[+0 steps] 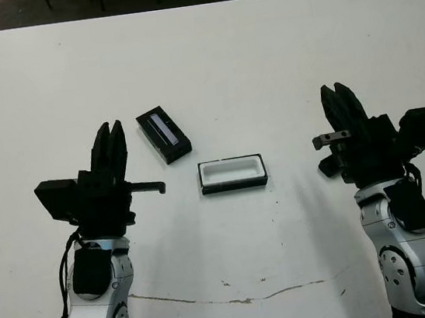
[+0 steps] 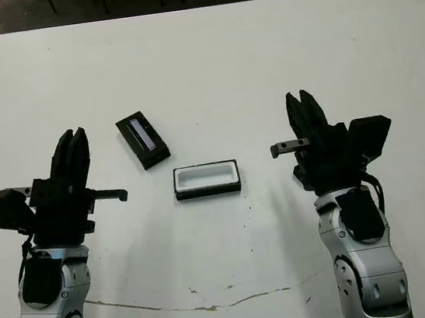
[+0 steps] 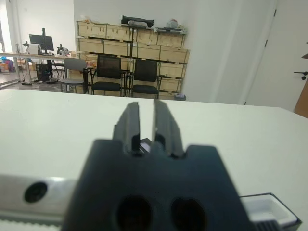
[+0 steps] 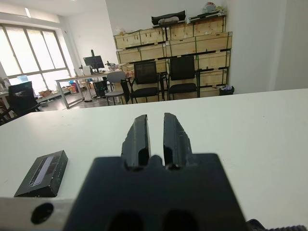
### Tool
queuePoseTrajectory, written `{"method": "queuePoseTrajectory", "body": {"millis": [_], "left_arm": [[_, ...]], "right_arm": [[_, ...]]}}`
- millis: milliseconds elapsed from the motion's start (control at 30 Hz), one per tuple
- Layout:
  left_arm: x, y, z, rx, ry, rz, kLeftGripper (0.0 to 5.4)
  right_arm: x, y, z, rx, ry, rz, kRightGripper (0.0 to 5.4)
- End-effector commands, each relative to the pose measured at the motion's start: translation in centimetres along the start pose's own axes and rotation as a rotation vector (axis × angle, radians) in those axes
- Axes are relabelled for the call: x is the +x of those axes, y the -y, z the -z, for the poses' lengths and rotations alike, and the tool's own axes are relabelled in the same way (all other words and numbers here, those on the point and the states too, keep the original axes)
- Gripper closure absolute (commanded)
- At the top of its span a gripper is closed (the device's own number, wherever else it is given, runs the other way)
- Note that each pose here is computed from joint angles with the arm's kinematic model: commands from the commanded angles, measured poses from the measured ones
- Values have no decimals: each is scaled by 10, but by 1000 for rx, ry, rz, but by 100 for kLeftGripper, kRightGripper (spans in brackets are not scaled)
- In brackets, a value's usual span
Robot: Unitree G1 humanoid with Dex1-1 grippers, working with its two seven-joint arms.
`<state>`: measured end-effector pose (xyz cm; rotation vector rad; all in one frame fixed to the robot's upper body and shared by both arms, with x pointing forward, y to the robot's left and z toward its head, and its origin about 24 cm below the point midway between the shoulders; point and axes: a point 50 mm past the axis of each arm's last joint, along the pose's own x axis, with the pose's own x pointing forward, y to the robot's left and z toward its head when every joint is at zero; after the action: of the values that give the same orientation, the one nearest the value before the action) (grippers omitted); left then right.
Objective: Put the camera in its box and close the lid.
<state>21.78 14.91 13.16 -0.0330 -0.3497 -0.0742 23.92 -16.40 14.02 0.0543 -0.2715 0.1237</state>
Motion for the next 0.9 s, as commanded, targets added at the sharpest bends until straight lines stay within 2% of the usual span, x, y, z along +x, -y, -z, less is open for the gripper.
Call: {"method": "queuePoseTrajectory", "body": {"millis": [33,300,467,633,833,900], "left_arm": [[-4,-1,4,-1,-31,0,536],[-6,1,4,15,-40,10,536],[-8,1,3,25,-42,5,536],[-6,1,2,7,-30,4,536],[-5,5,4,5,-35,1,536],[-5,6,4,-2,-37,-1,536]], "right_arm": [[-3,2,7,4,-35,3,540],[-1,1,10,-21,-39,-19,540],[1,14,7,-38,-33,-14,540],[15,53,-15,-209,-20,19,540],[39,105,-35,-406,-65,11,540],[48,118,-41,-481,-117,-28,540]]}}
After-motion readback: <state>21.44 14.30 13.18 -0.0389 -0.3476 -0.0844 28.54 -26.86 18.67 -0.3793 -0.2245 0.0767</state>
